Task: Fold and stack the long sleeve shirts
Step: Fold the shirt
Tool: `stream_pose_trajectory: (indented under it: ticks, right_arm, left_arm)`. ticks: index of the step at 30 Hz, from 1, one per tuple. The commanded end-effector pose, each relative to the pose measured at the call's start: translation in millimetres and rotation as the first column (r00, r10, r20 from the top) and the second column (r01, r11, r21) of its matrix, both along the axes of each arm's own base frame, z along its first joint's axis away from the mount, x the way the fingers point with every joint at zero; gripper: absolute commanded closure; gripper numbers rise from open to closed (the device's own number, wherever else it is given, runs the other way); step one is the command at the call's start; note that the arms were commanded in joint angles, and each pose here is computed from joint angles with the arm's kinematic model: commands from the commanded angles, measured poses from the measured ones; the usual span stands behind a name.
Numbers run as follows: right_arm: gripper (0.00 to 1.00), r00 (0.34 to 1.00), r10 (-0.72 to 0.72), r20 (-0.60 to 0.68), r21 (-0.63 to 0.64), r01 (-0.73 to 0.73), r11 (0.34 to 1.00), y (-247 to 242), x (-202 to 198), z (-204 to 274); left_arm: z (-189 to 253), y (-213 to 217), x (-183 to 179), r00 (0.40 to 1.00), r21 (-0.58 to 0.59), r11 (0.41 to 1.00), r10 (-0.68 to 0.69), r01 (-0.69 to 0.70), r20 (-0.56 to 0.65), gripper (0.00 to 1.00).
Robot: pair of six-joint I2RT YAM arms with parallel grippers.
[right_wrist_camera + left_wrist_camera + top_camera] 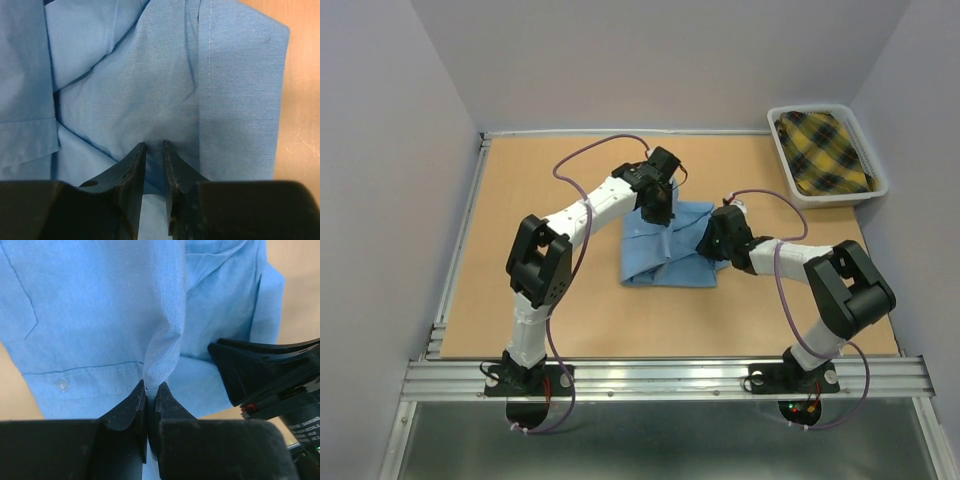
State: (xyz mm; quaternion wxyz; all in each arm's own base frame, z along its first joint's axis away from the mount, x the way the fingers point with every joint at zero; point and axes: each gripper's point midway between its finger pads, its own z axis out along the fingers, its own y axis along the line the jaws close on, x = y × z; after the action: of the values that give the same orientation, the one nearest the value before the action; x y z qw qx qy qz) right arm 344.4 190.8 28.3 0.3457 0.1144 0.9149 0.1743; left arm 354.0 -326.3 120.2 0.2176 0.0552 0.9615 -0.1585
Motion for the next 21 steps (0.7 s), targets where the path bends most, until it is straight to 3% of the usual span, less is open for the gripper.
stream_pose_trajectory:
  ticks: [1, 10, 14, 21]
  right_arm:
    - [0.74, 0.997, 0.010, -0.071, 0.043, -0.007, 0.999, 5.0, -15.1, -21.5]
    - [0.74, 0.999, 0.003, -0.054, 0.069, 0.001, 0.998, 5.5, -17.0, -18.9]
    - [0.72, 1.000, -0.015, -0.004, 0.064, 0.015, 0.998, 0.8, -13.3, -2.9]
    - [0.69, 0.997, -0.015, 0.076, 0.053, 0.011, 0.999, -3.7, -7.1, 28.1]
  left_arm:
    - [12.0, -27.8, -2.9, 1.000, -0.032, 0.999, -0.010, 0.011, 0.019, 1.00]
    - [-9.1, -45.3, -11.1, 1.000, -0.007, 1.000, -0.024, 0.024, -0.001, 0.98]
    - [-11.0, -36.8, -8.0, 1.000, 0.023, 1.000, 0.002, -0.003, 0.018, 0.86]
    - [16.0, -32.9, 9.4, 0.994, -0.023, 0.997, 0.080, -0.079, 0.076, 0.92]
